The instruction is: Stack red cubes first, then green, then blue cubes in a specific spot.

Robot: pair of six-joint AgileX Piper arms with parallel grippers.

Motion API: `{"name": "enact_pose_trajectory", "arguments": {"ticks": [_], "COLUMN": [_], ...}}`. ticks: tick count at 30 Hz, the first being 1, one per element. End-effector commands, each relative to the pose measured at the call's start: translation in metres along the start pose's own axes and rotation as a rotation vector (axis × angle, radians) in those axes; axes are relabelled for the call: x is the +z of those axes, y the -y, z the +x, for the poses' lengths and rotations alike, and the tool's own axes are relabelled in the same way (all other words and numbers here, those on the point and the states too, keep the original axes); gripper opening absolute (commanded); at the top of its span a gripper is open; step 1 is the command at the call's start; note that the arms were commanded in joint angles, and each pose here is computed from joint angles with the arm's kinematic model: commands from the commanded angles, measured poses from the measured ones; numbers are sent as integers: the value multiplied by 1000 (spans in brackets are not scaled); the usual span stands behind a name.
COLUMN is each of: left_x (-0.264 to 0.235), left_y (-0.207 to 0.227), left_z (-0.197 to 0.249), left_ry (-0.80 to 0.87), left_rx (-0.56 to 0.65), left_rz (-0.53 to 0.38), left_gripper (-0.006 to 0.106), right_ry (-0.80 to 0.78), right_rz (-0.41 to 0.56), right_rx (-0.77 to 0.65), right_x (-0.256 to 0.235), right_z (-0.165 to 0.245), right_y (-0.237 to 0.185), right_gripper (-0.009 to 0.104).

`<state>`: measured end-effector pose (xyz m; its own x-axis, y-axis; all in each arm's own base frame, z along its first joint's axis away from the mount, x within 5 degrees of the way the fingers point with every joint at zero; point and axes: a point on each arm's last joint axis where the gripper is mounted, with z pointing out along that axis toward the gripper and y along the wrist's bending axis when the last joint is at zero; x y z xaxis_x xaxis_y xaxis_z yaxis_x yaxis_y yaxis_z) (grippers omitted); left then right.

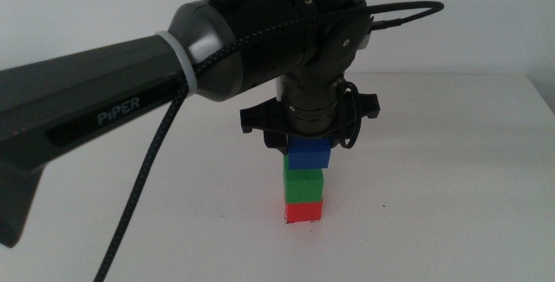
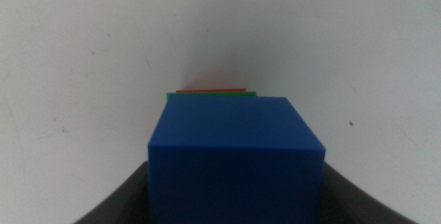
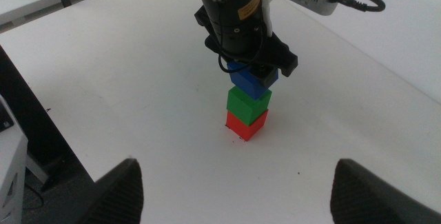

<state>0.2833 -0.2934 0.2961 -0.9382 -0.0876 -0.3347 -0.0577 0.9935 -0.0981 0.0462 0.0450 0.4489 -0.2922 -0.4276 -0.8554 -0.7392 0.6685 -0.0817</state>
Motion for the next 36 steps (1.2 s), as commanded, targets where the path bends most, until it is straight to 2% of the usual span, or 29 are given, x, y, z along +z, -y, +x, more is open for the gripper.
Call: {"name": "enact_pose_trajectory", "arguments": {"ticks": [1,13,31,32,36], "left_x": [1,16,18,19,19], "left_y": [0,-7,-6,-7,-7], "left_z": [-2,-2,0,-2,-2], "left_ry": [7,-29,-56,-56,-54], "left_rx": [-14,-41,-56,-54,-36], "left_rz": [-6,-41,-29,-30,-31], "left_gripper": [-2,-2,-2,8,20], "right_ry": [5,5,5,5,5], "right_rz": [10,10,10,10,10], "right_rx": [-3,-3,-3,-3,-3], "right_x": [0,0,0,0,0], "right_z": [0,0,0,0,0], "right_y": [1,1,1,1,1], "right_gripper": [81,81,81,81,81]}}
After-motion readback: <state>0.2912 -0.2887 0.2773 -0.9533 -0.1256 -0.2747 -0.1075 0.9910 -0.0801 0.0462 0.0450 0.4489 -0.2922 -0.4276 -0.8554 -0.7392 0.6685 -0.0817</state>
